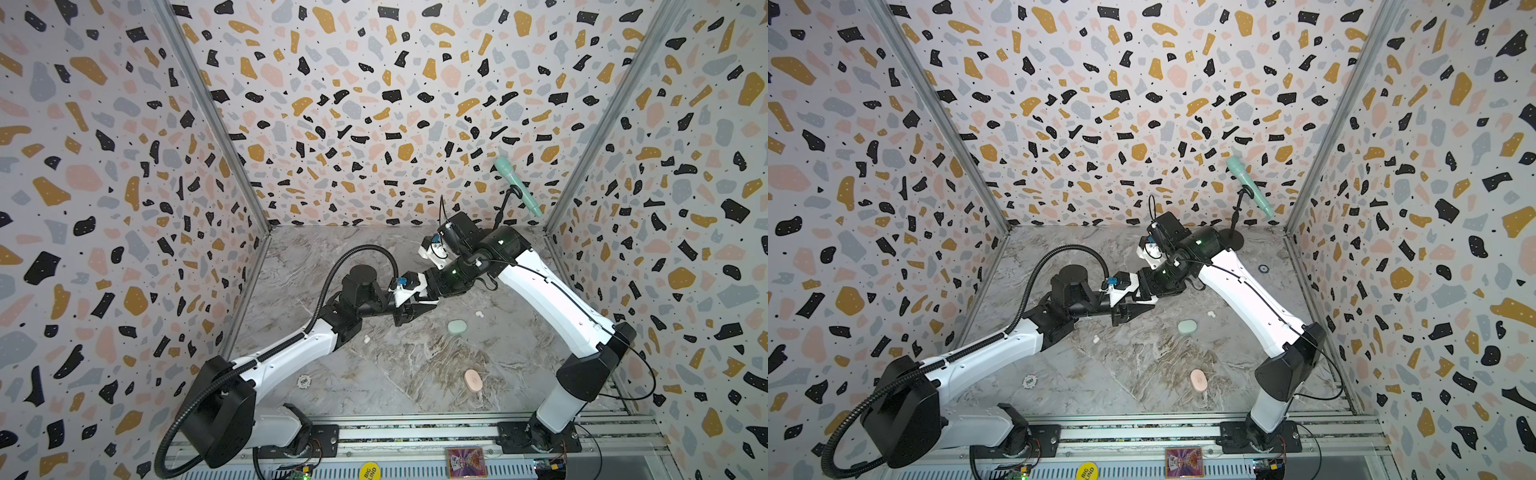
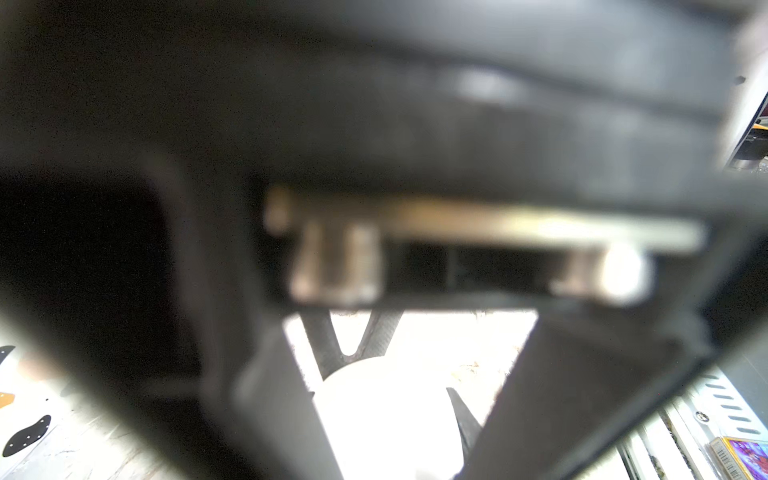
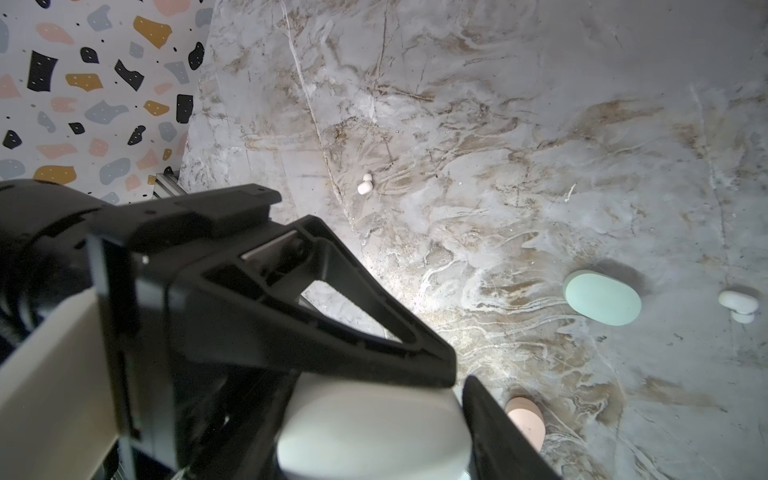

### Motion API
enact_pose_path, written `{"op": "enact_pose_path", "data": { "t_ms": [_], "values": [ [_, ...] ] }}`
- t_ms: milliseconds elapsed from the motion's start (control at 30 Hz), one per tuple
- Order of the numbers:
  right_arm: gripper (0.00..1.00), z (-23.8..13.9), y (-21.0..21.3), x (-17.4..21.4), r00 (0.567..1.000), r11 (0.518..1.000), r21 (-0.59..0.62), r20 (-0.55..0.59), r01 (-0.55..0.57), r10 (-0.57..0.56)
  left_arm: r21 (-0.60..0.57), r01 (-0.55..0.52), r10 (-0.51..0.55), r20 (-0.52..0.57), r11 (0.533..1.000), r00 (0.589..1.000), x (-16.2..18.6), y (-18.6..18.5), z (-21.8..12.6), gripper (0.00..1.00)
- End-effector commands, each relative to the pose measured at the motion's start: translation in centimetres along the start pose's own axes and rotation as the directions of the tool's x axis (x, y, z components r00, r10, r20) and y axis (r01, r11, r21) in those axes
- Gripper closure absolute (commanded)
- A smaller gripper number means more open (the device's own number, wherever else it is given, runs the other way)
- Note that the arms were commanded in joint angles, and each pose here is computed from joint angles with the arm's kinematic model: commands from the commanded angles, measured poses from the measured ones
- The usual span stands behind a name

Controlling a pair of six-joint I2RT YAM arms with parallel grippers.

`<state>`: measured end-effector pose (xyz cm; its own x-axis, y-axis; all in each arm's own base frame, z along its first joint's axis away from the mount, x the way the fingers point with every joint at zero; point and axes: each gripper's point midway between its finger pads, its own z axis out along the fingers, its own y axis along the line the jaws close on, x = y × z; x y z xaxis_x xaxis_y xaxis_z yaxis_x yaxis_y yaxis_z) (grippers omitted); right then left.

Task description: Insert the wireless bluetooth earbuds into the charging case

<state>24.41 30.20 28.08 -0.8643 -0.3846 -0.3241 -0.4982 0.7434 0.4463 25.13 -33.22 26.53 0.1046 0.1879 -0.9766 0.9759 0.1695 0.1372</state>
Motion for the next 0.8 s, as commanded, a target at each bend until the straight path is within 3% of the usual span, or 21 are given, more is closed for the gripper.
{"op": "enact_pose_path", "data": {
  "t_ms": [0, 267, 767],
  "values": [
    [0.46, -0.67, 0.97, 0.19, 1.0, 0.999, -0.023, 0.002, 0.026, -0.026, 0.001, -0.031, 0.031, 0.012, 1.0, 0.999, -1.16, -0.02, 0.16, 0.5],
    [0.47, -1.15, 0.91, -0.08, 1.0, 0.999, -0.026, 0.019, 0.019, -0.018, 0.005, -0.028, 0.028, 0.005, 1.0, 1.0, -0.93, -0.15, 0.2, 0.45],
    [0.48, -1.52, 1.02, -0.11, 1.0, 0.999, -0.042, 0.024, 0.013, -0.012, 0.008, -0.041, 0.041, -0.018, 0.999, 0.999, -0.5, -0.3, 0.4, 0.45]
  ]
}}
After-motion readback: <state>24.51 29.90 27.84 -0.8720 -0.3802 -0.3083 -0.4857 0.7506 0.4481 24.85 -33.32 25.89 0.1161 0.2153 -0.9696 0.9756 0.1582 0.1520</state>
